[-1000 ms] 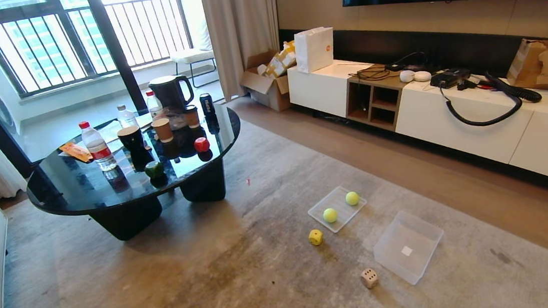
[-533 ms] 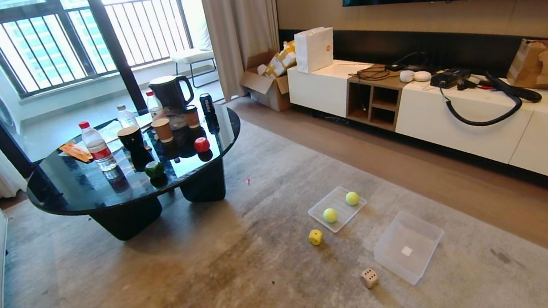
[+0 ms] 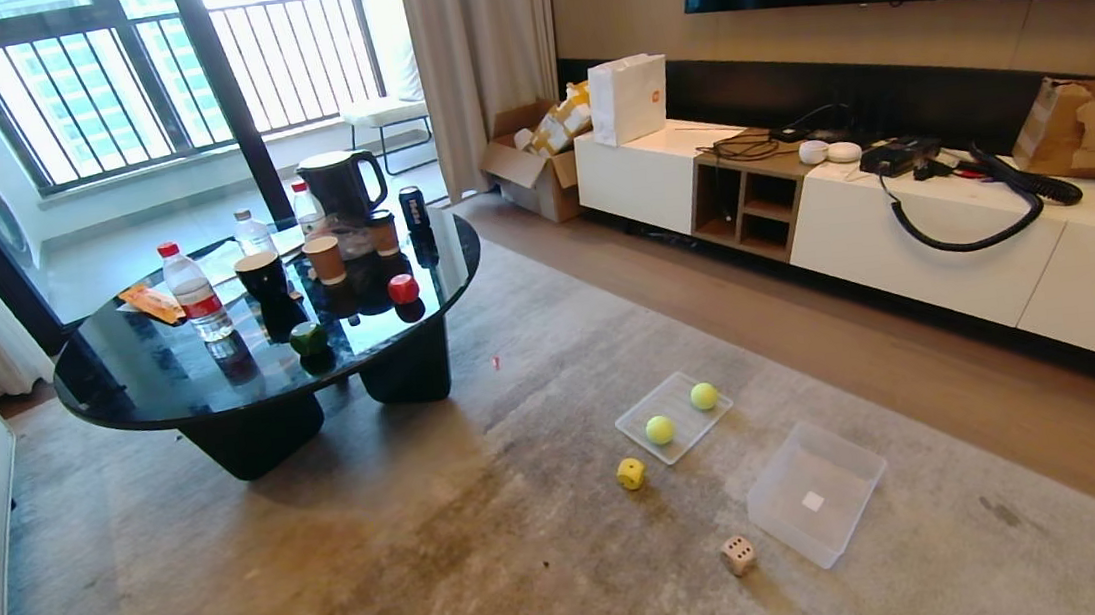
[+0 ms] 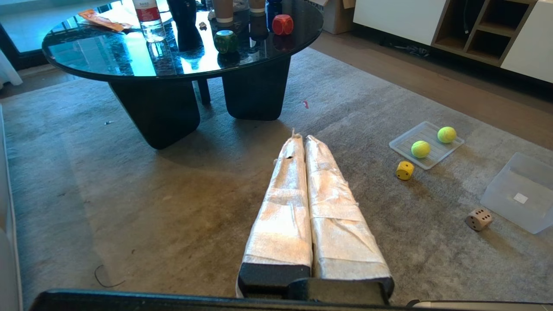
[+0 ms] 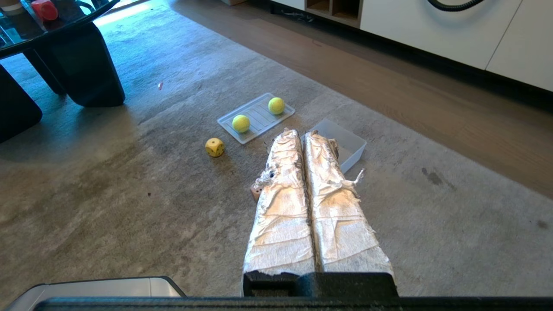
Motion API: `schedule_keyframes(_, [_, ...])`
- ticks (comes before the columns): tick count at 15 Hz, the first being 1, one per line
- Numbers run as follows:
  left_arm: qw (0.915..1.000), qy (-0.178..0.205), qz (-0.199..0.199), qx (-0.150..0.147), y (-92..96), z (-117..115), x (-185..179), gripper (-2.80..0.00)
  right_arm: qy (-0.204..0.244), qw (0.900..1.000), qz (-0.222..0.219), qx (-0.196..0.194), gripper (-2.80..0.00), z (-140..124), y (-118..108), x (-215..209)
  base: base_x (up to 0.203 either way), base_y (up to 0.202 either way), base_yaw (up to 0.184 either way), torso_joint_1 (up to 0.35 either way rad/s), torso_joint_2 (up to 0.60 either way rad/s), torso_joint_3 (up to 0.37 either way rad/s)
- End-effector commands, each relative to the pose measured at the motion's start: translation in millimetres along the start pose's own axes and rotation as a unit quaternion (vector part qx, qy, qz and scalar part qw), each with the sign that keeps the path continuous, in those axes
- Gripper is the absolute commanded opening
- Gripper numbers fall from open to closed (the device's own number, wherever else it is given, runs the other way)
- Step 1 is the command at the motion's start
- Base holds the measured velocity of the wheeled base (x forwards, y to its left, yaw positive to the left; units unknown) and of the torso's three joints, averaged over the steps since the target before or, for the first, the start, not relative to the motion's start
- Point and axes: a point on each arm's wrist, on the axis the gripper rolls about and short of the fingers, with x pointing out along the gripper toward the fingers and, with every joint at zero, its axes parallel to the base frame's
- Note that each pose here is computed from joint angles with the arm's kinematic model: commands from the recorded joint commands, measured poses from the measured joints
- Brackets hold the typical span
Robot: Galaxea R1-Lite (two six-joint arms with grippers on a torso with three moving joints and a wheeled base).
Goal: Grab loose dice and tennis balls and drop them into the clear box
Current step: Find toys out of the box
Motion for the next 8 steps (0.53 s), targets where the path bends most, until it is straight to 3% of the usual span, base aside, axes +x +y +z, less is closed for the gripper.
schedule_keyframes(1, [1.0,0.001,0.001,0.0,0.0,-0.1,0.1,-2.8,0.0,1.0,0.0,0.0,-2.8,0.2,0.0,-0.1,0.0,0.0,0.0,0.0,0.0,0.0])
schedule_keyframes(4, [1.0,0.001,0.0,-0.001,0.0,-0.1,0.1,-2.8,0.0,1.0,0.0,0.0,-2.8,-0.1,0.0,0.0,0.0,0.0,0.0,0.0,0.0,0.0])
schedule_keyframes(8, [1.0,0.001,0.0,-0.001,0.0,-0.1,0.1,-2.8,0.0,1.0,0.0,0.0,-2.8,-0.1,0.0,0.0,0.0,0.0,0.0,0.005,0.0,-0.162])
